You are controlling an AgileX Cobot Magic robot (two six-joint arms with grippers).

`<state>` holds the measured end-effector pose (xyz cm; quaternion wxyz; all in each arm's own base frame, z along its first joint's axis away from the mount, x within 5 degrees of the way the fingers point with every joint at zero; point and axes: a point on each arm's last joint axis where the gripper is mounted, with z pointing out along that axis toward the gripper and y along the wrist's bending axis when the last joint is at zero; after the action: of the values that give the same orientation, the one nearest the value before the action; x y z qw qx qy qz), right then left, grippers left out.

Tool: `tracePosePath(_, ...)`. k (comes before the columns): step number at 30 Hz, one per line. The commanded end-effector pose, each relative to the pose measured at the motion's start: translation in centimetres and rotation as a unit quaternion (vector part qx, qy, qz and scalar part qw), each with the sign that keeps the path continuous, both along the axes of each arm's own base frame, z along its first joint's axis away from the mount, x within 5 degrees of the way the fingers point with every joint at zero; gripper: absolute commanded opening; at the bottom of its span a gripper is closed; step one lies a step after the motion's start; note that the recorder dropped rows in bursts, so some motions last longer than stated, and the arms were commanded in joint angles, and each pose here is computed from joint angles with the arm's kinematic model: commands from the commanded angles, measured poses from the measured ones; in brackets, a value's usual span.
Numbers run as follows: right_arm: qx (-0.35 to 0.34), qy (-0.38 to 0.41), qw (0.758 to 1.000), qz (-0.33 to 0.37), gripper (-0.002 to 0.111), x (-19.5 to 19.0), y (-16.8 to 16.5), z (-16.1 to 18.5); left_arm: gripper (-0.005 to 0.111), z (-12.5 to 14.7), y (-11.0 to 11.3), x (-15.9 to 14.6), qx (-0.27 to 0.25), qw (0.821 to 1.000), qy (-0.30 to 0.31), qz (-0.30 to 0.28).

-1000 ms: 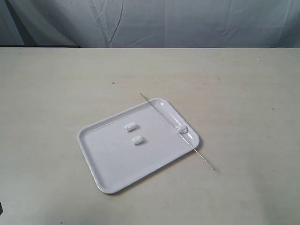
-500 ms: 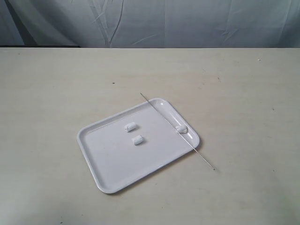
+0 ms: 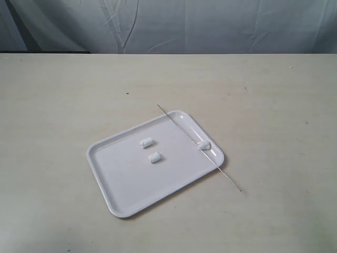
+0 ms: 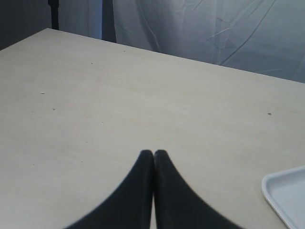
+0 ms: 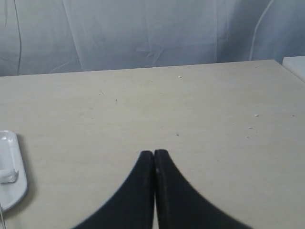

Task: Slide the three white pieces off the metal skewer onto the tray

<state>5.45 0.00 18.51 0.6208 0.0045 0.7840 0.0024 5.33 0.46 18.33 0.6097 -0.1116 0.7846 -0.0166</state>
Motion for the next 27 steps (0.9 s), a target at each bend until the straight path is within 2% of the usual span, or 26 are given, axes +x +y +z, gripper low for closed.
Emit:
tracePosePath(1,-0.012,0.004,1.000,-0.003,-0.001,-0.06,-0.09,-0.14,0.000,-0.03,0.06,0.02,0.003,1.000,-0.006,0.003)
tracePosePath(3,-0.025,0.022,0.999,-0.004,-0.001,-0.14,-0.18,-0.45,0.000,-0.03,0.07,0.02,0.004,1.000,-0.005,0.003)
tracePosePath(27,-0.021,0.022,1.000,-0.004,-0.001,-0.14,-0.15,-0.45,0.000,-0.03,0.07,0.02,0.006,1.000,-0.005,0.003)
